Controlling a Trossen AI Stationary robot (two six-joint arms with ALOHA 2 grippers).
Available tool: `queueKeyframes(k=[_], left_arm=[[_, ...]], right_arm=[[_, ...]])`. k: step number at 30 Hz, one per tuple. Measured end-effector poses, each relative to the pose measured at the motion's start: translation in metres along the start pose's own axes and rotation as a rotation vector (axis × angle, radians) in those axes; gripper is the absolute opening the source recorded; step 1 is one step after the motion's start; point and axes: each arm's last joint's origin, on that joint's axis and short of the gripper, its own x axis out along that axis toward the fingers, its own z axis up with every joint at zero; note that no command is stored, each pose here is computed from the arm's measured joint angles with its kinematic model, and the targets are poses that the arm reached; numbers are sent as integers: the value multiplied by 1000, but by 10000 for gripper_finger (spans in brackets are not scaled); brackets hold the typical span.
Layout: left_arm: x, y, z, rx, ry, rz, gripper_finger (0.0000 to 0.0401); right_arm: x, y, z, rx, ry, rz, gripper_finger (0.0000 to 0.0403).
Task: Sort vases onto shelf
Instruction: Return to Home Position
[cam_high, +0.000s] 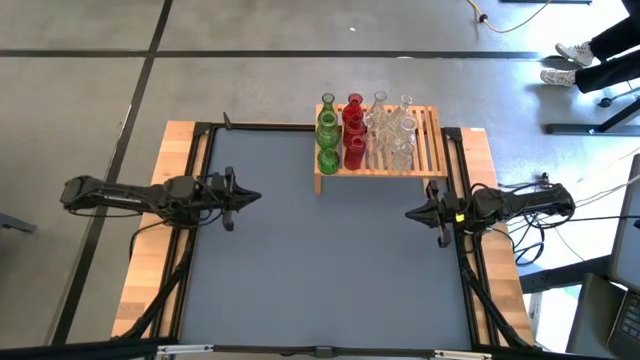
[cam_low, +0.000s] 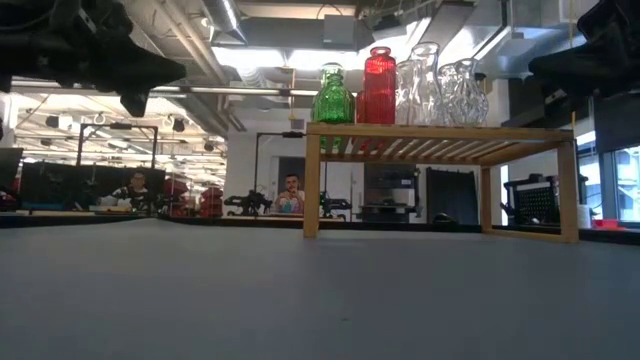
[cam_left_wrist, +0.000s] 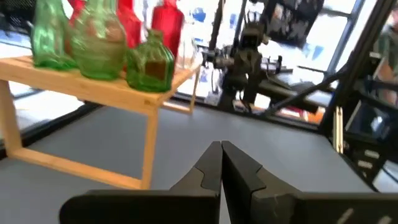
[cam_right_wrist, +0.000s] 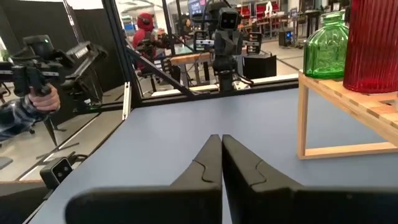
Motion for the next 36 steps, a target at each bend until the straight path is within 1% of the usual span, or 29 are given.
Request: queueKeyframes(k=[2, 7, 10, 16, 24, 28, 30, 36], left_arm=[[-4, 2, -3, -5, -25, 3, 0], [-13, 7, -20, -31, -60, -6, 0], [-16, 8, -25, -32, -44, -6, 0], [-22, 9, -24, -30, -69, -23, 0], [-25, 9, -26, -2, -52, -34, 0], [-25, 9, -26, 1, -52, -34, 0], [-25, 9, -26, 1, -51, -35, 0], [-25, 9, -26, 2, -51, -34, 0]], right_arm=[[0, -1, -4, 2, -15, 2, 1], [0, -1, -9, 10, -32, 5, 1], [0, -1, -10, 11, -33, 7, 1], [0, -1, -10, 11, -32, 6, 1], [0, -1, -10, 29, -32, 7, 1], [4, -3, -22, 35, -50, 13, 1], [5, -2, -23, 39, -49, 31, 1], [5, -3, -22, 35, -56, -8, 1]])
